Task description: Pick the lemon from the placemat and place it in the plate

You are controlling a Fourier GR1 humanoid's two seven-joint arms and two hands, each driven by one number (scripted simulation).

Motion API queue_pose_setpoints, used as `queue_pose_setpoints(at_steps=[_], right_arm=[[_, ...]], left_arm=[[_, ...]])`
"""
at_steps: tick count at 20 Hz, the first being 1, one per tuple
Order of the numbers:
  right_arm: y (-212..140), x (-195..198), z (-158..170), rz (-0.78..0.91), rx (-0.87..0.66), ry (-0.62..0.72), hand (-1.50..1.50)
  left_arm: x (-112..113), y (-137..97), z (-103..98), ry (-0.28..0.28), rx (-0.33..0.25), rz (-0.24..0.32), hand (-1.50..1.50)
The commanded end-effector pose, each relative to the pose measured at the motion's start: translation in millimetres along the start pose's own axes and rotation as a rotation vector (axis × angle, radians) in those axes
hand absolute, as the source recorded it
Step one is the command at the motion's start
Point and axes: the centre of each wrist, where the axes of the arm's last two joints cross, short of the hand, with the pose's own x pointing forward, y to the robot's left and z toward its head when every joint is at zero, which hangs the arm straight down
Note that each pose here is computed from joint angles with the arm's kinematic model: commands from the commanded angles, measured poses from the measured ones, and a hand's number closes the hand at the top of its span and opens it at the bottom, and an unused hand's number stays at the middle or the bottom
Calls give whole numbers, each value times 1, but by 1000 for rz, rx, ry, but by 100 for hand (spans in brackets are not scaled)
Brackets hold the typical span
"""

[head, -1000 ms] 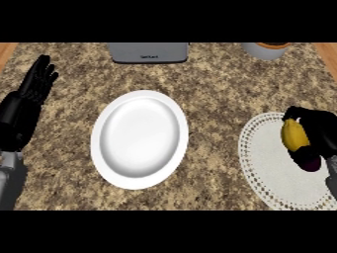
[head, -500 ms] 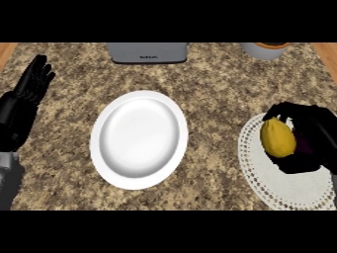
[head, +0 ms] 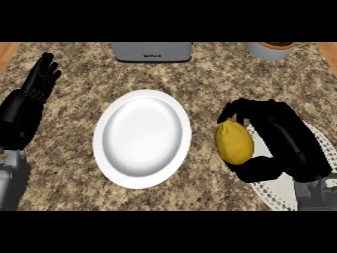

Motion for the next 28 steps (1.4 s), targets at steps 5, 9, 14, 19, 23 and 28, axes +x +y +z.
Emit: queue_pose_setpoints(at_steps=[5, 9, 14, 19, 23, 28], right_arm=[[43, 73, -58, -108, 56, -35, 150], [65, 85, -80, -131, 100, 1, 150], [120, 88, -110, -55, 91, 60, 150], [142, 74, -132, 2, 113, 90, 150], [167, 65, -130, 36, 173, 109, 150], [168, 44, -142, -93, 132, 236, -150]], left_arm=[[-11, 10, 0, -3, -14, -2, 0], [-18, -7, 2, 12, -14, 10, 0], [-8, -5, -11, -11, -20, 15, 0], [-25, -8, -3, -28, -35, 0, 0], [9, -15, -38, -26, -48, -16, 0], [9, -16, -13, -29, -101, 14, 0]])
